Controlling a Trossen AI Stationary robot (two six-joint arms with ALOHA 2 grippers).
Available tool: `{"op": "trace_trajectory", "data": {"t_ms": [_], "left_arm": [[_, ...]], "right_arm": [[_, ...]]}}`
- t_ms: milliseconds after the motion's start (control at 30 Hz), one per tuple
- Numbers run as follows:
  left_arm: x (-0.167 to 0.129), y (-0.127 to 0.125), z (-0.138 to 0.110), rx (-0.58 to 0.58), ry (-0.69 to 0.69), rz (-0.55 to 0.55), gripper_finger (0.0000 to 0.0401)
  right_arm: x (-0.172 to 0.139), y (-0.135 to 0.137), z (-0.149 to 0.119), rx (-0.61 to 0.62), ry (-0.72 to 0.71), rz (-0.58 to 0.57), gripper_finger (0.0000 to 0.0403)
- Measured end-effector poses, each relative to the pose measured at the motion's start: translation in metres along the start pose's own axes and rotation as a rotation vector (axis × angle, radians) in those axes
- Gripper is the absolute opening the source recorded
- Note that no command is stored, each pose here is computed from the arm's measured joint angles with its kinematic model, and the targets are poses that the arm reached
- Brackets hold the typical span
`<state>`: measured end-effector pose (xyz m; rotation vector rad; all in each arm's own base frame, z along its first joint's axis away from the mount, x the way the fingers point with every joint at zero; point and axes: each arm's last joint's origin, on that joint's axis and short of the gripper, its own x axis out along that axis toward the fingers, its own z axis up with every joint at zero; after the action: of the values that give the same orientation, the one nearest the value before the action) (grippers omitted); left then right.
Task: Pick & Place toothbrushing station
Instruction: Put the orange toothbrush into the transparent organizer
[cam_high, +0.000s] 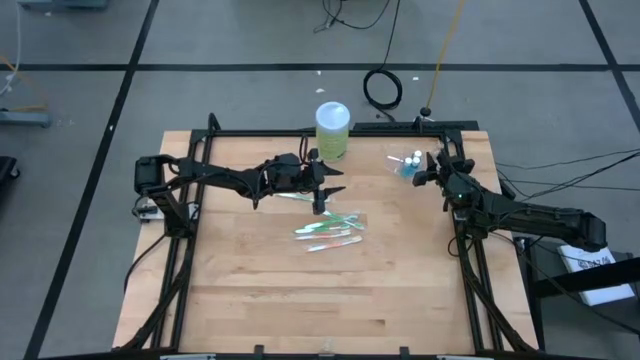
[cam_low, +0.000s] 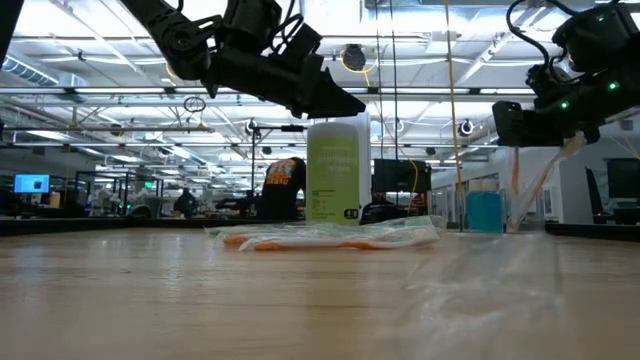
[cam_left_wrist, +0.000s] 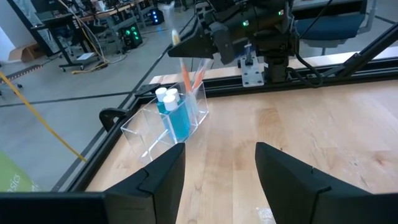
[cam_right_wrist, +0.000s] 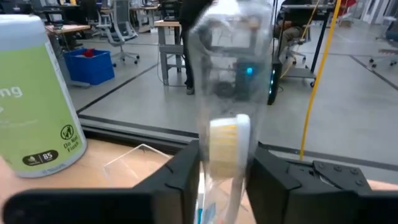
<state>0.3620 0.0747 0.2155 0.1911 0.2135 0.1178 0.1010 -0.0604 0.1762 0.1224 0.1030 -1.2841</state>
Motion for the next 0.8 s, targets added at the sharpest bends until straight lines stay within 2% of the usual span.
{"op": "trace_trajectory", "data": {"t_ms": [167,333,567,700,800], "left_arm": [[0.000,0.000,0.000,0.000,0.004,-0.001,0.0202],[0.000,0.000,0.000,0.000,0.004,-0.001,0.0202],[0.000,0.000,-0.001,0.000,0.005,-0.001,0.0203],[0.000,0.000,0.000,0.000,0.004,-0.001,0.0202],[0.000,0.000,-0.001,0.001,0.004,-0.001,0.0203]], "right_arm": [[0.000,0.000,0.001,-0.009,-0.007,-0.008,0.0149],[-0.001,0.001,0.009,-0.035,-0.061,0.000,0.0175],[-0.005,0.001,0.035,-0.044,-0.246,-0.007,0.0177],[-0.009,0.002,0.052,-0.067,-0.242,-0.058,0.0170],[-0.016,0.008,0.069,-0.080,-0.199,0.017,0.0166]]}}
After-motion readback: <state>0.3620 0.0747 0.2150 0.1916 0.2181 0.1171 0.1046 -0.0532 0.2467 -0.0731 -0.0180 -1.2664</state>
